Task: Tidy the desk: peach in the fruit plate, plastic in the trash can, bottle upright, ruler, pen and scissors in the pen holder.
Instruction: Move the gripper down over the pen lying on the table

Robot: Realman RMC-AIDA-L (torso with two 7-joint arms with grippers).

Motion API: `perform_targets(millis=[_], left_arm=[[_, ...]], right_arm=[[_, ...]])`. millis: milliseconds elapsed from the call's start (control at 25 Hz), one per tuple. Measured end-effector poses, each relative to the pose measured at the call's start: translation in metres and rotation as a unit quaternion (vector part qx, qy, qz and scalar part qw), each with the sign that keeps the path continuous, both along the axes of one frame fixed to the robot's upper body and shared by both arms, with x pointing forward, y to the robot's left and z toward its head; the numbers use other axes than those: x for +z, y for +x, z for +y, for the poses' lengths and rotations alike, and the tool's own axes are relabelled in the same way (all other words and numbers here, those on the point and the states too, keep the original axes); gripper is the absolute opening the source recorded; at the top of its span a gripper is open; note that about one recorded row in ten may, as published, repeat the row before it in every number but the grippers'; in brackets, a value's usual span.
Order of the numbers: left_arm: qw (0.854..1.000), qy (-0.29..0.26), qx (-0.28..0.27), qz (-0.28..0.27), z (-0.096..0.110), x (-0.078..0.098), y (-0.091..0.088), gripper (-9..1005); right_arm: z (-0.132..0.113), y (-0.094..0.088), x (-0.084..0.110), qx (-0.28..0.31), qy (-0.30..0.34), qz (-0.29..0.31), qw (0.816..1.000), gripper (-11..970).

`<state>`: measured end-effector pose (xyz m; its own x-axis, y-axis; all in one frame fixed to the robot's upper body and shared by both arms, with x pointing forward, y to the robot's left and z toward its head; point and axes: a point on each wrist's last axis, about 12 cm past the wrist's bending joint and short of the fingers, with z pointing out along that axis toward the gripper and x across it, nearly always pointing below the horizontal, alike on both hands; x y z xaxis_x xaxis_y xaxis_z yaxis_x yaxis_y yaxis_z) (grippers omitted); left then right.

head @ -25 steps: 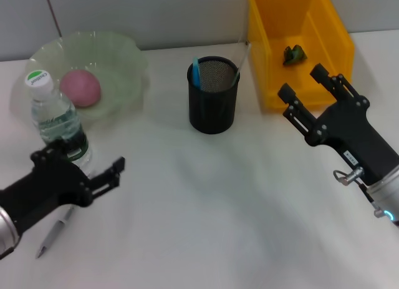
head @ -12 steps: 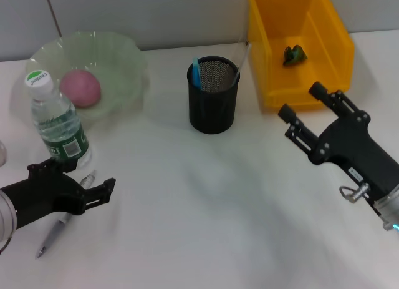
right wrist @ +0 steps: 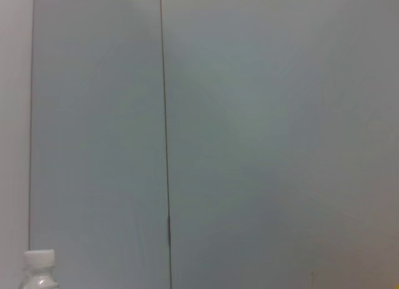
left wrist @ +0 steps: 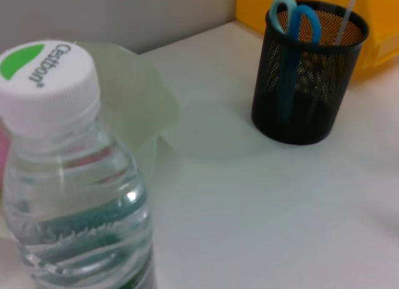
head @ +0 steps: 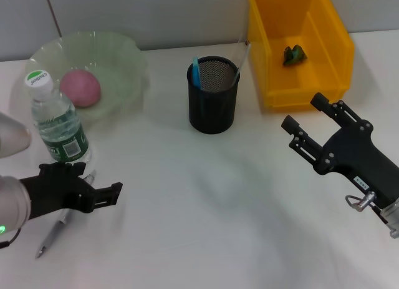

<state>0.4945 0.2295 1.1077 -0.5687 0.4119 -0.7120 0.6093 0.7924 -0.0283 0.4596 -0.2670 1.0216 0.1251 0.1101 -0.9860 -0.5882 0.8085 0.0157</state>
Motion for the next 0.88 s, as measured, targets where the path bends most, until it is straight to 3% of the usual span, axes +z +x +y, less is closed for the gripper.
perform_targets(millis=[320, 880], left_arm=[[0.999, 0.031, -0.007, 0.037, -0.009, -0.002, 0.022, 833], [0.993, 0.094, 0.008, 0.076, -0.007, 0.004, 0.036, 831]], right_arm=[[-0.001, -0.001, -0.001, -0.002, 0.001, 0.006, 1.000, 681], [0.000, -0.001, -0.003, -0.002, 0.000, 0.014, 1.000, 675]])
